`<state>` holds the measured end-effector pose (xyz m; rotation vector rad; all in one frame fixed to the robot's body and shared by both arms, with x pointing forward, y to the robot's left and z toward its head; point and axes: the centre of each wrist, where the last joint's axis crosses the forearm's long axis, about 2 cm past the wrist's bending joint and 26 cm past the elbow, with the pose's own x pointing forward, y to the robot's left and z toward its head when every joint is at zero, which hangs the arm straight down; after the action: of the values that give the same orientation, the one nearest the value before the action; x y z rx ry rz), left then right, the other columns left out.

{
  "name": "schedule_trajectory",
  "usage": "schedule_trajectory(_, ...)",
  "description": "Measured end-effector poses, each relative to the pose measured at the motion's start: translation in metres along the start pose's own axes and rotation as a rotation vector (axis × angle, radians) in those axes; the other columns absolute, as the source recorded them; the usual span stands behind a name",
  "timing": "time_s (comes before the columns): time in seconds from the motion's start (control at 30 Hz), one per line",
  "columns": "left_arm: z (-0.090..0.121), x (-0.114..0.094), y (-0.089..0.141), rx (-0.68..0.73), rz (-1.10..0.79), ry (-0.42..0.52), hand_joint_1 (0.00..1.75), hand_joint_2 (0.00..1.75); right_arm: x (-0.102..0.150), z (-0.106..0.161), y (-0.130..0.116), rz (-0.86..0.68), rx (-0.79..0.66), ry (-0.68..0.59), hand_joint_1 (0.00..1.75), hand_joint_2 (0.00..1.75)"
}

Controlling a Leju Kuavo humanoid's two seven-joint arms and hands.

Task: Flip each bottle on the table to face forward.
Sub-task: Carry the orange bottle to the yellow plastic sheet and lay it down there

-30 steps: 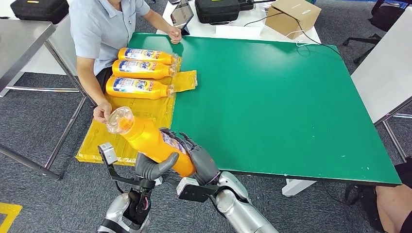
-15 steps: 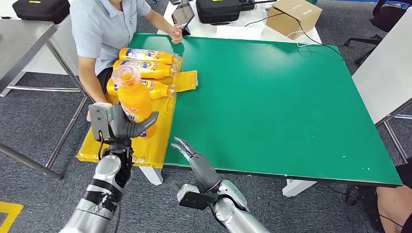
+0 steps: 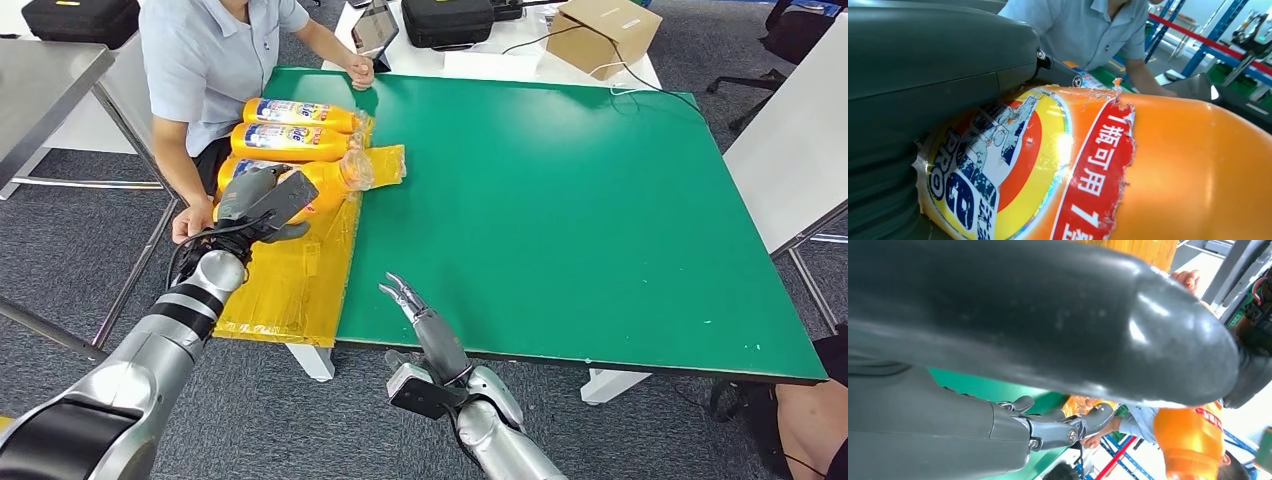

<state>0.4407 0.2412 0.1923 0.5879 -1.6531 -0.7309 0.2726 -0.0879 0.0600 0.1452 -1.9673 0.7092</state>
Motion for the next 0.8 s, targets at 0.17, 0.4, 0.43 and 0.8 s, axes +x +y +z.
schedule_trajectory(0.17, -0.002, -0.005, 0.001, -0.025, -0.033, 0.021, 1.75, 1.75, 0.000, 0.000, -0.001, -0.001, -0.003, 0.001, 0.00, 0.00)
schedule_trajectory(0.4, -0.006, -0.010, -0.008, -0.267, -0.283, 0.053, 1.75, 1.75, 0.001, -0.001, 0.002, -0.026, 0.019, -0.010, 0.00, 0.00)
schedule_trajectory(0.43, -0.005, -0.013, -0.010, -0.303, -0.295, 0.065, 1.75, 1.75, 0.001, -0.002, 0.003, -0.029, 0.020, -0.010, 0.00, 0.00)
schedule_trajectory(0.8, 0.013, -0.036, -0.034, -0.460, -0.341, 0.197, 1.75, 1.75, 0.007, -0.010, 0.007, -0.053, 0.012, -0.029, 0.00, 0.00)
